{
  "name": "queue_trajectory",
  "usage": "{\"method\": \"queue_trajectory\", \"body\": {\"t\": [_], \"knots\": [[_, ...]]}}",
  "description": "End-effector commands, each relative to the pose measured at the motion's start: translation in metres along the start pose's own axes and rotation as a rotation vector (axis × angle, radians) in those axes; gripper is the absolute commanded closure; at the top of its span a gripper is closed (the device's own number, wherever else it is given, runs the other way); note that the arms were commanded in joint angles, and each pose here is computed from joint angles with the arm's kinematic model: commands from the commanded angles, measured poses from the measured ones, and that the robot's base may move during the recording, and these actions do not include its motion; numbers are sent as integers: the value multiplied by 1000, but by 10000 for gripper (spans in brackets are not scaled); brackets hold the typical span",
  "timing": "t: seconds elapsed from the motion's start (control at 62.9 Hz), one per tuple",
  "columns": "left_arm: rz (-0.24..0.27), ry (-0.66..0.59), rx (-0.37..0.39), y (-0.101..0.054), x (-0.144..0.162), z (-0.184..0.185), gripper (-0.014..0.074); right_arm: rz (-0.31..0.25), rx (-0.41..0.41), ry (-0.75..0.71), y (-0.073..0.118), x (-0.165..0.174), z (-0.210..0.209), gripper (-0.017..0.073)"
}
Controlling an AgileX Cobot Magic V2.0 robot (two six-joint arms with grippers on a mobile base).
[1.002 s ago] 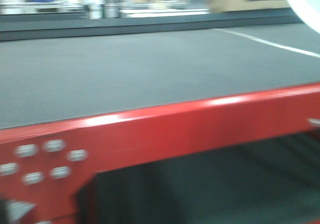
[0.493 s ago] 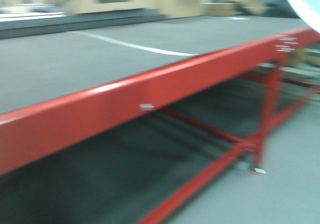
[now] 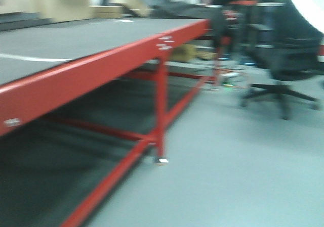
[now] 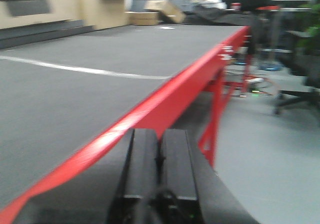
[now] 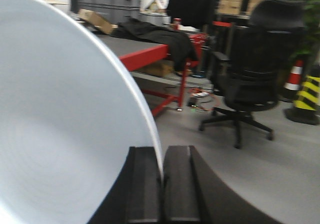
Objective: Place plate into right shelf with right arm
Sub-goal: 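Drive the base back from the table and turn, holding the plate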
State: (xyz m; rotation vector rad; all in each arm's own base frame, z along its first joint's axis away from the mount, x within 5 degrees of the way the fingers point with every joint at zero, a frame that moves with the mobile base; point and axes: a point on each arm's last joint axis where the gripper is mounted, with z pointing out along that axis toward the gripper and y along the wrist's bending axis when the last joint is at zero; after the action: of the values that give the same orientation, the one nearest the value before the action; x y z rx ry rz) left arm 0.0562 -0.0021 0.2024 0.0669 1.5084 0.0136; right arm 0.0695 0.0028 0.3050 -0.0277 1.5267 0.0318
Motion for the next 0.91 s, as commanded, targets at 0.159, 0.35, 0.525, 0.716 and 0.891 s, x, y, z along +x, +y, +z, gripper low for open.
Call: {"method": "queue_trajectory", "body": {"t": [0.159,0.35,0.525,0.716,0.891], "knots": [[-7,-80,-15,1,-5,0,641,-8,9,-115,-1,-18,-1,507],[-7,-80,-15,1,-5,0,641,-8,9,-115,-1,-18,-1,507],[-7,-80,-15,1,-5,0,641,-8,9,-115,-1,-18,-1,507],[-7,-80,-15,1,-5,0,641,-8,9,-115,-1,-18,-1,507],[-7,-80,-15,1,-5,0,641,-8,9,-115,-1,-18,-1,507]]}}
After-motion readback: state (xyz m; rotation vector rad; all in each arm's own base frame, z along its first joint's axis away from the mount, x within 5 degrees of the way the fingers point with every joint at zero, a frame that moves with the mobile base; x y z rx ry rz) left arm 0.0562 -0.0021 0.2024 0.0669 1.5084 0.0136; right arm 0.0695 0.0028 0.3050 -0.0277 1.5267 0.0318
